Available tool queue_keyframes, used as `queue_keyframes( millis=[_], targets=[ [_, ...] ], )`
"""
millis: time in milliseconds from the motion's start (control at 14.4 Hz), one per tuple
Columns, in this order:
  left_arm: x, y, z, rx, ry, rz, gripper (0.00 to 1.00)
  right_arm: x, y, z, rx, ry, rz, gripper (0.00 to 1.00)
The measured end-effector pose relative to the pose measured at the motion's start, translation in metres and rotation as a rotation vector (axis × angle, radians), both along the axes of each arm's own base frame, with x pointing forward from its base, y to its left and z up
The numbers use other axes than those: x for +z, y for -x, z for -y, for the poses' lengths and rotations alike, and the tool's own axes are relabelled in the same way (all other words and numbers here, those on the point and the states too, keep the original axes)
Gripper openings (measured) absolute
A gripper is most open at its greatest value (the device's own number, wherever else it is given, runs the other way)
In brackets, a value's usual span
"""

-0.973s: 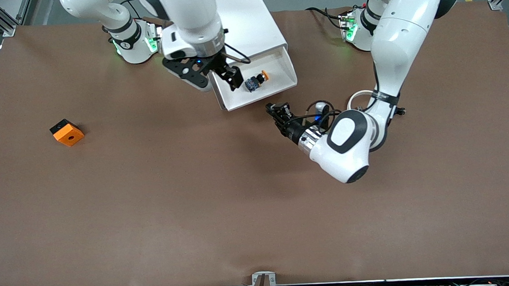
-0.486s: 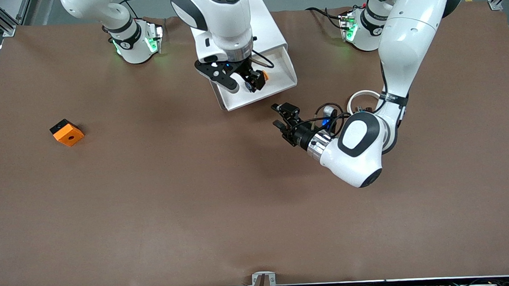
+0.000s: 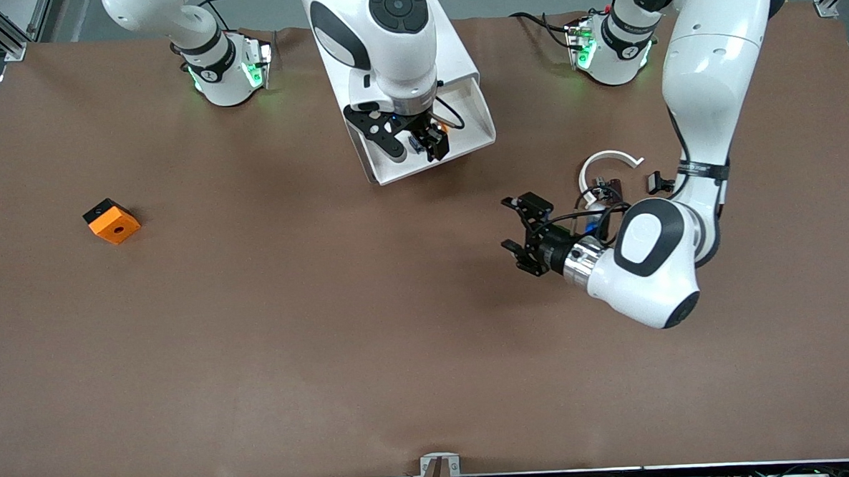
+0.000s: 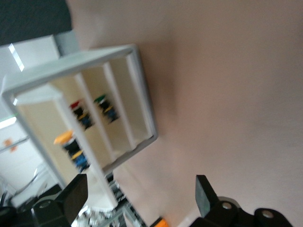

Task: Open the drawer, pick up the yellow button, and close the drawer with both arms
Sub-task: 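Grasp the yellow button with the right gripper while the left gripper withdraws, then lift the yellow button out of the drawer with the right gripper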

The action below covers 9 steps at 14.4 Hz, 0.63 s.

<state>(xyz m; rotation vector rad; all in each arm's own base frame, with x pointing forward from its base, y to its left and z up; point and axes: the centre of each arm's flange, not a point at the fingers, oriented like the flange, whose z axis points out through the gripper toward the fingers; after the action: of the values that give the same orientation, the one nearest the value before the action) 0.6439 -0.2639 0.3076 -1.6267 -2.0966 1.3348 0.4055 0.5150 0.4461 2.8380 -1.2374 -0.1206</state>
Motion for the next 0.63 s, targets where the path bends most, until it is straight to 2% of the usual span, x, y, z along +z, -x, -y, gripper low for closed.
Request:
queue_keyframes(
  millis=[139,417,625],
  targets=[
    [0.001,-0.001,-0.012,-0.105,-0.053,0.093,1.0,-0.009,0.005,-0.001,-0.043,0.017,-0.009,1.0],
    [-0.003,0.0,-0.027,-0.337,-0.143,0.224,1.0,-0.025,0.018,-0.011,-0.074,0.033,-0.014,1.0],
    [-0.003,-0.003,-0.043,-0.573,-0.139,0.328,1.0,-0.038,0.03,-0.024,-0.068,0.043,-0.018,1.0]
  ],
)
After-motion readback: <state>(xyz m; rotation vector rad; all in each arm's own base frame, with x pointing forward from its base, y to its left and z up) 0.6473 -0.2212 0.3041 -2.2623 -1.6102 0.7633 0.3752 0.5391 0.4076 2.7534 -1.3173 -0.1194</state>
